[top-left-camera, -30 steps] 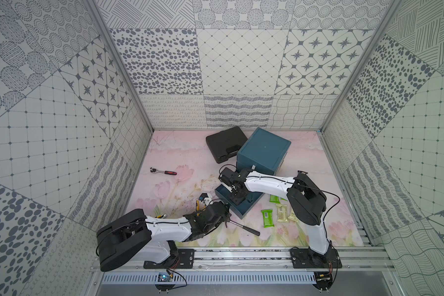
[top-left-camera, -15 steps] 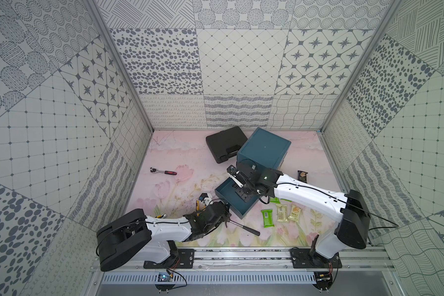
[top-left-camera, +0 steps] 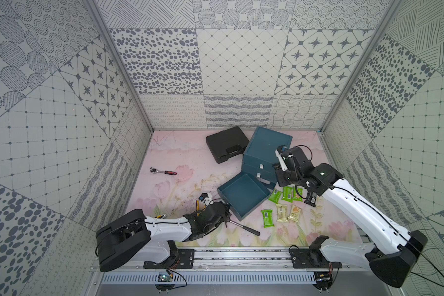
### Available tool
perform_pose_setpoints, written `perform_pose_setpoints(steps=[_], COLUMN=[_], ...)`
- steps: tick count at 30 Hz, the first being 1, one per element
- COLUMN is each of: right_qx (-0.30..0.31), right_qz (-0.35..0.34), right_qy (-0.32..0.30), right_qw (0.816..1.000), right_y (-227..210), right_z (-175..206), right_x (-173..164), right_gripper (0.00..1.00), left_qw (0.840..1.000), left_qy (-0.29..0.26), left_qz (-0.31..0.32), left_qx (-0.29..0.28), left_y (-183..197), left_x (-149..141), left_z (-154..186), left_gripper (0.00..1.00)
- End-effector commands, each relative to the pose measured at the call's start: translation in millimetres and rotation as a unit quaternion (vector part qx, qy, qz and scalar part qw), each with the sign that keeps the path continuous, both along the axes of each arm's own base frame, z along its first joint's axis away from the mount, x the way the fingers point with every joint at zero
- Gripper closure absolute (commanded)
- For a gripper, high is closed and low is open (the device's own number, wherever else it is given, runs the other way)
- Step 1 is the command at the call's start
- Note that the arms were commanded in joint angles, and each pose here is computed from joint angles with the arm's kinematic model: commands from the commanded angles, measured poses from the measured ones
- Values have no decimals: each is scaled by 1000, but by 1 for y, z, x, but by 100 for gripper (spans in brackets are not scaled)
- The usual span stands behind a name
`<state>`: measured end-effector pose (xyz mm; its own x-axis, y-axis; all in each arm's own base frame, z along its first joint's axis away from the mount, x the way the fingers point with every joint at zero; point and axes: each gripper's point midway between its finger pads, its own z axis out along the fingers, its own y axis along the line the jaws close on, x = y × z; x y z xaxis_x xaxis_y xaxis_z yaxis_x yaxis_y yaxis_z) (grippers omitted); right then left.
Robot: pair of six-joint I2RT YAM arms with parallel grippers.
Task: Take the cookies out of the drawer
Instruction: Pick up the cookie from the drawer, then place the cookie at the center of the board.
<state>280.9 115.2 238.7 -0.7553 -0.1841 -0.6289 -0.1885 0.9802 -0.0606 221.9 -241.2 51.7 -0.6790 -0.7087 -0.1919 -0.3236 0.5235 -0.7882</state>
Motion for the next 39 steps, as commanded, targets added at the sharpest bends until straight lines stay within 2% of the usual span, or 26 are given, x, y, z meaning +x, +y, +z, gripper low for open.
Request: perform_pose_setpoints(steps=[1, 3, 7, 11, 18, 31, 39], right_qx=[33, 45, 73, 76, 132, 99, 82], right_qz=[-78, -100, -91, -120, -208, -205, -201], right_qy=[10, 20, 20, 23, 65, 132, 169], right_qw=[996, 994, 993, 990, 967, 965, 961], right_y=[-38, -51, -42, -52, -88, -98, -100], right_z=[-5, -14, -16, -22, -69, -147, -186], right_x=[2, 5, 8, 6, 19, 91, 113], right_gripper=[67, 68, 69, 69, 70, 69, 65], left_qw=[1000, 1000, 1000, 1000, 1000, 1000, 1000], left_qy=[-9, -9, -9, -10, -10, -14, -16], left_qz=[19, 18, 21, 19, 17, 17, 19], left_qx=[20, 18, 18, 20, 14, 11, 9], left_y=[9, 8, 8, 6, 2, 1, 2], left_x=[4, 4, 5, 6, 8, 9, 9], left_z=[-1, -1, 0, 1, 2, 6, 7], left_gripper=[100, 100, 100, 100, 100, 100, 100])
